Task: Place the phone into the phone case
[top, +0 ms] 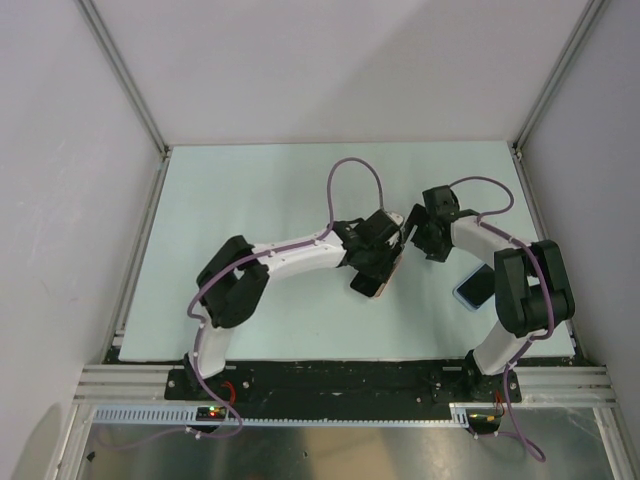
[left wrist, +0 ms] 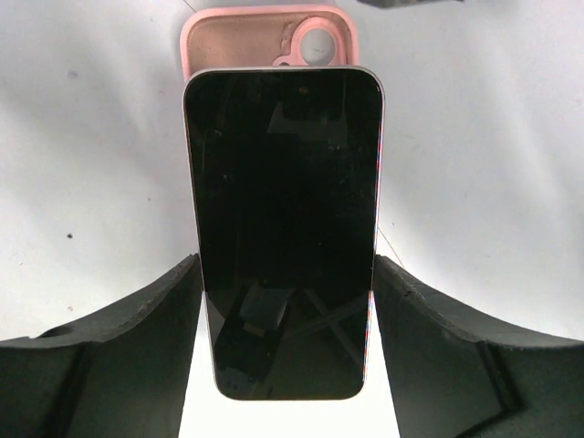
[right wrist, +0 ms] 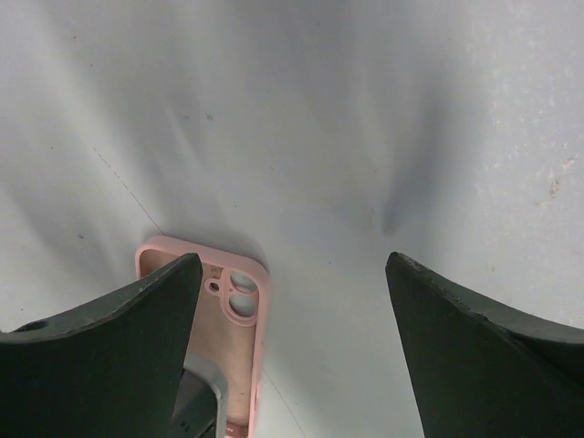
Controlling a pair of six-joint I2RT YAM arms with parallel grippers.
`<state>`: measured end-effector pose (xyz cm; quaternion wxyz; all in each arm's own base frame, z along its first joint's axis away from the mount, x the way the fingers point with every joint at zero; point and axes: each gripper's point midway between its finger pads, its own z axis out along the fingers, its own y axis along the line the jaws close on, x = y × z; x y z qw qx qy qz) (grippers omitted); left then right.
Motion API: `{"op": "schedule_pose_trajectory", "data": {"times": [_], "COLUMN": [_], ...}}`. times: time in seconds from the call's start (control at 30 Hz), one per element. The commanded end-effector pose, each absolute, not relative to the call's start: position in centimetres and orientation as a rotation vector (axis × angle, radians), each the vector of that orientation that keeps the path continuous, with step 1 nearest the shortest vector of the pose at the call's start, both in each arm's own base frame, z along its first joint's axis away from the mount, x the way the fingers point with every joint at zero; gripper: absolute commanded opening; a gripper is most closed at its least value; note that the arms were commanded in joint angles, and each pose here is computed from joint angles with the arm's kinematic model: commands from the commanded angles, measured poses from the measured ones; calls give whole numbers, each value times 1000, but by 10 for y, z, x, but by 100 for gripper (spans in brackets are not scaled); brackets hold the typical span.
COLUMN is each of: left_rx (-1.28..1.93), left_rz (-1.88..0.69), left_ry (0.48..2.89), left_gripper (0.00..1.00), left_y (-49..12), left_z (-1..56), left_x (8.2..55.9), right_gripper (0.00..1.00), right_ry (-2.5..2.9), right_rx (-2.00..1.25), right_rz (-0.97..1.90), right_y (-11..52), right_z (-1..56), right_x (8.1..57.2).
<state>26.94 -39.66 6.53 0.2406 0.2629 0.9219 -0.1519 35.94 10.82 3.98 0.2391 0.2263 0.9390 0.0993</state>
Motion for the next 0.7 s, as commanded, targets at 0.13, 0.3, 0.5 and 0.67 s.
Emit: {"op": "schedule_pose_trajectory", "data": {"times": [0.13, 0.3, 0.5, 0.67], "left_rx": [649, 660, 667, 676], "left_rz": [-353, -336, -362, -405], "left_ry": [2494, 2504, 2487, 2463], "left_gripper": [31, 34, 56, 66], "left_y": [-411, -411, -414, -418], "left_z": [63, 54, 64, 79], "left_x": [288, 289, 289, 288], "right_gripper": [87, 87, 87, 86], "right_ry": [2536, 2542, 2549, 2565], "right_rx": [616, 606, 599, 593], "right_rz": [256, 259, 270, 267], "right_y": [109, 113, 117, 119], "right_z": [52, 51, 50, 45], "right_x": [370, 368, 368, 366]}}
